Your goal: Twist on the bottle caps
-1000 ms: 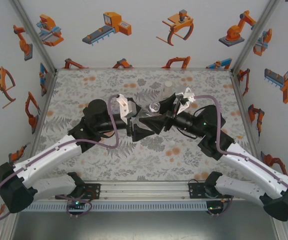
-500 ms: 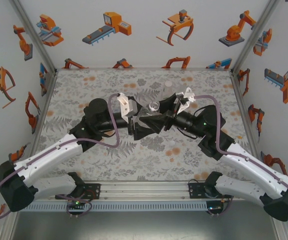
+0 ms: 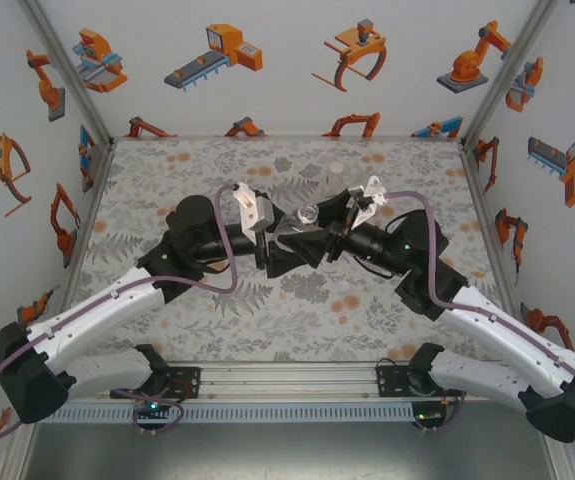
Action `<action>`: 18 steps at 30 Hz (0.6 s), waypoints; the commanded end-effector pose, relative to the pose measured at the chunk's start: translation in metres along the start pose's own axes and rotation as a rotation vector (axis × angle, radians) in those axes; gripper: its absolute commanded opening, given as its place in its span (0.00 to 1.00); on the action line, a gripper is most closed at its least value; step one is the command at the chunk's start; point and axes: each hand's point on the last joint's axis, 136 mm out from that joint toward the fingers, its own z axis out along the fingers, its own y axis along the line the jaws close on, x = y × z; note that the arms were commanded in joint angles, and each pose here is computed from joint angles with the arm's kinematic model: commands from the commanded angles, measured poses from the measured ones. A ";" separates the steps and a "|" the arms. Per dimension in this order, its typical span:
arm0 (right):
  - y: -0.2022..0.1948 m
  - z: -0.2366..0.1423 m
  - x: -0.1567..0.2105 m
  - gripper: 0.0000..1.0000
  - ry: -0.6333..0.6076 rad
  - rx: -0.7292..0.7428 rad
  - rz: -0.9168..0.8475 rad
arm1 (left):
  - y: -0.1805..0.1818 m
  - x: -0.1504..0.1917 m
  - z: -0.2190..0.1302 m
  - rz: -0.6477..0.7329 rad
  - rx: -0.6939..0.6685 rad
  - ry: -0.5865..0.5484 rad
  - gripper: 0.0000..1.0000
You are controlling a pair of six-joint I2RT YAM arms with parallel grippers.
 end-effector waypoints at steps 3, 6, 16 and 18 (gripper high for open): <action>0.004 0.001 -0.011 0.21 -0.020 -0.013 -0.021 | -0.001 -0.015 0.000 0.025 0.002 -0.017 0.61; 0.003 0.002 -0.012 0.21 -0.021 -0.007 -0.024 | -0.001 -0.013 0.000 0.023 0.003 -0.008 0.56; -0.007 -0.005 -0.018 0.60 -0.017 0.071 -0.053 | -0.001 -0.007 -0.004 0.035 -0.002 0.043 0.42; -0.009 -0.011 -0.021 0.65 -0.017 0.099 -0.073 | 0.002 -0.006 -0.006 0.033 -0.011 0.054 0.41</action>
